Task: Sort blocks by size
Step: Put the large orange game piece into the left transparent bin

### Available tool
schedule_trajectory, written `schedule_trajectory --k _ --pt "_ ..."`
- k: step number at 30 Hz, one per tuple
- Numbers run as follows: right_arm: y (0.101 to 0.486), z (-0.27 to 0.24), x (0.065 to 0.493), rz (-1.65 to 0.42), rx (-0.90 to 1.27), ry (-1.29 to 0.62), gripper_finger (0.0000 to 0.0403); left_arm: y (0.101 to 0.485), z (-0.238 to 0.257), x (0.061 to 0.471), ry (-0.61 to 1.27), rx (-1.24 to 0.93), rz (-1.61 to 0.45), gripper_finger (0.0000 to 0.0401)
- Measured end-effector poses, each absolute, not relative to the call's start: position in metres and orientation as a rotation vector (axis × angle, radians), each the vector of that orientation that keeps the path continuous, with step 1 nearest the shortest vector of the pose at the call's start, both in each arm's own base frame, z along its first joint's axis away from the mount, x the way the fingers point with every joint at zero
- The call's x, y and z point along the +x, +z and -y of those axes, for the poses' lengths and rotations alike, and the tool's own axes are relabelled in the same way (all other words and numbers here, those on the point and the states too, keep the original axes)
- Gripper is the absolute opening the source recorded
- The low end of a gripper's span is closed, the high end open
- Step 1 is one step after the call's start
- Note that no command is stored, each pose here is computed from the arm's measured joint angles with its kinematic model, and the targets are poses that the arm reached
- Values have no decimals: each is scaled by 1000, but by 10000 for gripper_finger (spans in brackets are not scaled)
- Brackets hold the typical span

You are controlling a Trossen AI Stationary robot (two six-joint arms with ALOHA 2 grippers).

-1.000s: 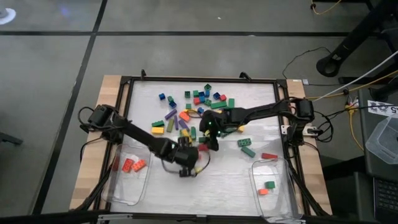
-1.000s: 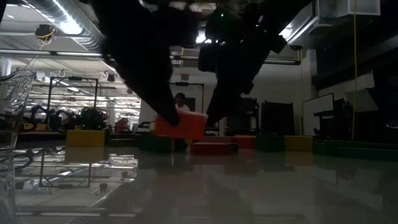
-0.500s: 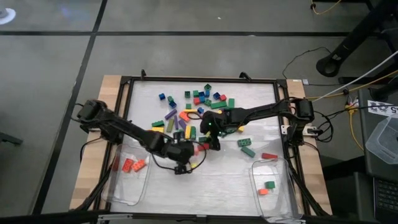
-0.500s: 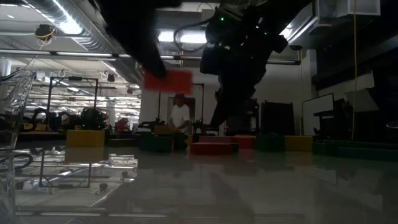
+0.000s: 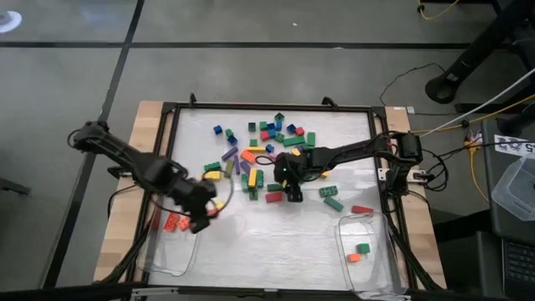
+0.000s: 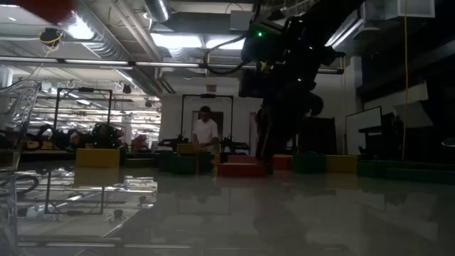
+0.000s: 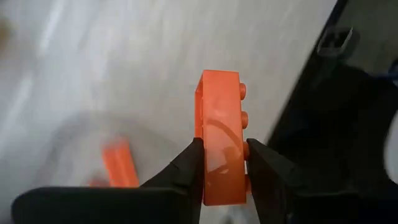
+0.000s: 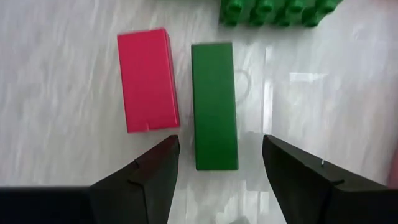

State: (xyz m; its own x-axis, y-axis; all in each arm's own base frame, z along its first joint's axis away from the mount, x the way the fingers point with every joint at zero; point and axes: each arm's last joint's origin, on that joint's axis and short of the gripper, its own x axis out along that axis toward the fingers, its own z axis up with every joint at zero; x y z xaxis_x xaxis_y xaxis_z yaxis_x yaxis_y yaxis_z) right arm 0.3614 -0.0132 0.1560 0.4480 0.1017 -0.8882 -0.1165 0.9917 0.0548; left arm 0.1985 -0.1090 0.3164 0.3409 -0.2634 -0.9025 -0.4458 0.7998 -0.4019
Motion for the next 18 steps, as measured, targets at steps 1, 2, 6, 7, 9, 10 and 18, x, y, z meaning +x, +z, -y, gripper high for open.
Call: schedule_trajectory --k 1,2,6,7,9,10,18 --pt "154 13 360 -1104 -15 135 230 318 112 192 146 -708 -1271 94" --pt "153 13 359 -1107 -14 136 230 317 114 187 164 -733 -1303 94" --pt "150 13 357 -1114 -27 145 230 316 126 170 236 -787 -1404 96" --pt "150 13 357 -1112 -28 145 230 315 128 167 256 -791 -1421 96" --pt "150 13 357 -1112 -30 146 230 312 132 161 292 -799 -1447 97" --pt "150 13 357 -1109 -30 146 230 310 133 159 316 -799 -1461 97" --pt "145 13 362 -1093 -33 145 230 283 136 149 465 -809 -1516 98"
